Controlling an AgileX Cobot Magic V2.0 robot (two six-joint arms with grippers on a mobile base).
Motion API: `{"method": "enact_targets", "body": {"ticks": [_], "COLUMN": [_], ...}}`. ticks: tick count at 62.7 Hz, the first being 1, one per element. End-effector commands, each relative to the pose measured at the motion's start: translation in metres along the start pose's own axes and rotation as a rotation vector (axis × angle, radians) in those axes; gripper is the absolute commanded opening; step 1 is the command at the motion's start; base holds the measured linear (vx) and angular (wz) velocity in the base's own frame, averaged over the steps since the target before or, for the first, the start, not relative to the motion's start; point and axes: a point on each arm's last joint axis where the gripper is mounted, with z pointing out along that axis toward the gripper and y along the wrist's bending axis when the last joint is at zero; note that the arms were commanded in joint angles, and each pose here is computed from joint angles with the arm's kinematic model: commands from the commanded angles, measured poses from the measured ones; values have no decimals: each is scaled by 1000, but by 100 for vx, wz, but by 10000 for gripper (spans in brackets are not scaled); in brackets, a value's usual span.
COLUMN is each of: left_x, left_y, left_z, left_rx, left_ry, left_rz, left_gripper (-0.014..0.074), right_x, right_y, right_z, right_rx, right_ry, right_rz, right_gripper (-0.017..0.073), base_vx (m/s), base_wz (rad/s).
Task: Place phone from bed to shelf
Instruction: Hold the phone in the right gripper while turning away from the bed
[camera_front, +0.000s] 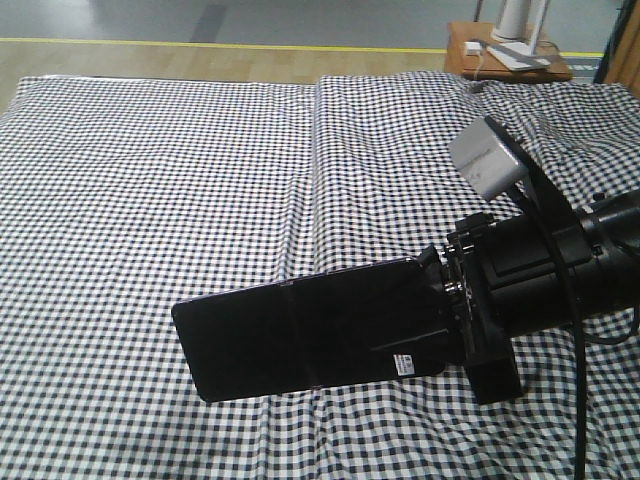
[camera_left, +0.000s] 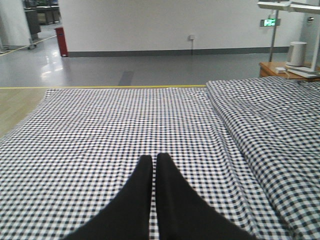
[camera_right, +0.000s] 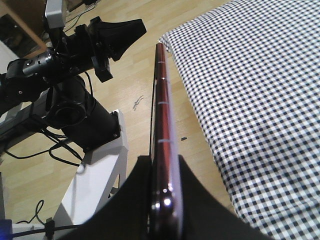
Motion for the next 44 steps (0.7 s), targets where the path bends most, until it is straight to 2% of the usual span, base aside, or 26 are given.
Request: {"method": "enact_targets", "body": {"ticks": [1, 44], "left_x": [-14, -14], "left_y": [2, 2], "left_z": [-3, -3], "left_rx": [-10, -10], "left_ry": [-107, -107], "left_rz": [-14, -14], "left_gripper": [1, 1], "right_x": [-12, -12], "right_y": [18, 18], "right_z": [-8, -8], "right_rx": [-91, -91], "right_ry": [-70, -71], "right_rz": [-21, -20], "right_gripper": [-2, -2], "base_vx": [-7, -10], "base_wz": [26, 39]}}
